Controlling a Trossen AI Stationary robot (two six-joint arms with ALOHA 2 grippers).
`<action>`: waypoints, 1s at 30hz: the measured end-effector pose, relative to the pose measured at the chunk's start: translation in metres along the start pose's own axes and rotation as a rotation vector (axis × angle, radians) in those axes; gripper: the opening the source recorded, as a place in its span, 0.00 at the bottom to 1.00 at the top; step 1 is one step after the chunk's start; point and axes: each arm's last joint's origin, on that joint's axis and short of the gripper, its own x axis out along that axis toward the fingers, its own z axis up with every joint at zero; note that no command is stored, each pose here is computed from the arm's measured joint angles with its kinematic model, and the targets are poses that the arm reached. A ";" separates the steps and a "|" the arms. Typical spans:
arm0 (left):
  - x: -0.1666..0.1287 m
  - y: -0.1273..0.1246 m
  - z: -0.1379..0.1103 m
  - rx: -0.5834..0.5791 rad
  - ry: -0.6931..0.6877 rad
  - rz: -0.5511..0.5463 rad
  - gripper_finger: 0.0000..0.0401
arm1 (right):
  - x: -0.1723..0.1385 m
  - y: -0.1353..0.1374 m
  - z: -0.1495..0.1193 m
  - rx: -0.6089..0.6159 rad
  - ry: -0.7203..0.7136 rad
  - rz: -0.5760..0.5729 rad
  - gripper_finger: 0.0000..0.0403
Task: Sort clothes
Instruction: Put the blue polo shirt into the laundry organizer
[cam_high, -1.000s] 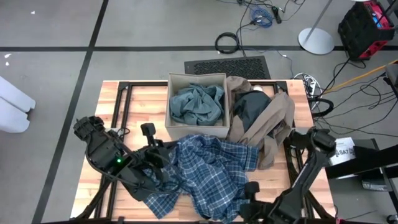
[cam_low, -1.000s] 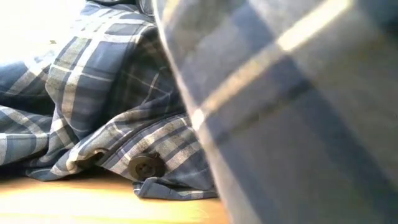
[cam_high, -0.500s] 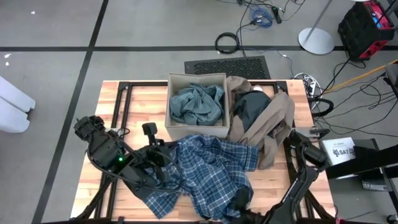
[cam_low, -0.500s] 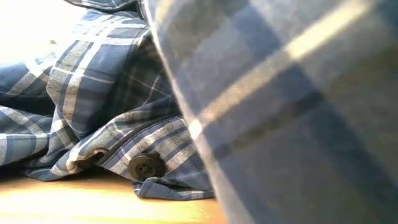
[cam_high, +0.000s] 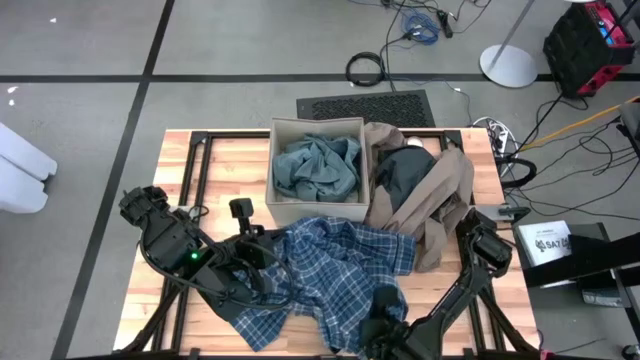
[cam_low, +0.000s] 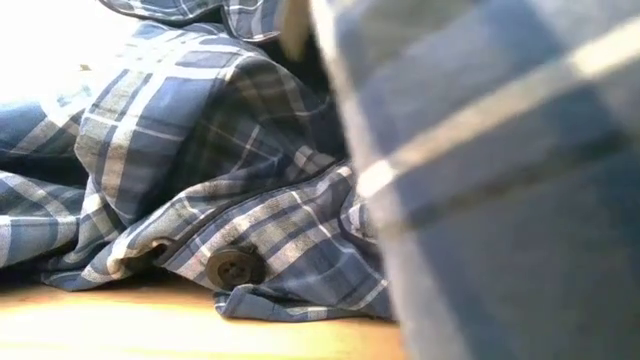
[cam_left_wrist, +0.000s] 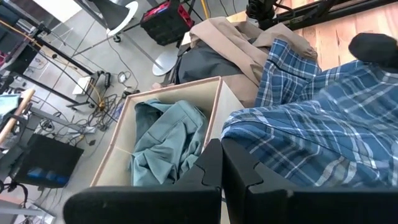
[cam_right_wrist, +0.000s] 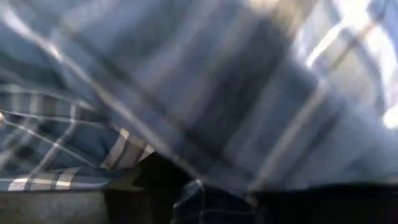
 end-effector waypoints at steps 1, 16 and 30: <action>0.000 0.000 0.000 0.000 0.000 0.000 0.00 | 0.001 -0.001 -0.002 0.023 0.015 -0.004 0.47; 0.000 0.000 0.000 0.003 0.002 -0.006 0.00 | -0.068 -0.022 0.025 0.041 0.007 0.072 0.00; -0.016 -0.002 0.006 0.018 -0.137 0.097 0.00 | -0.270 -0.147 0.025 0.186 -0.700 0.144 0.00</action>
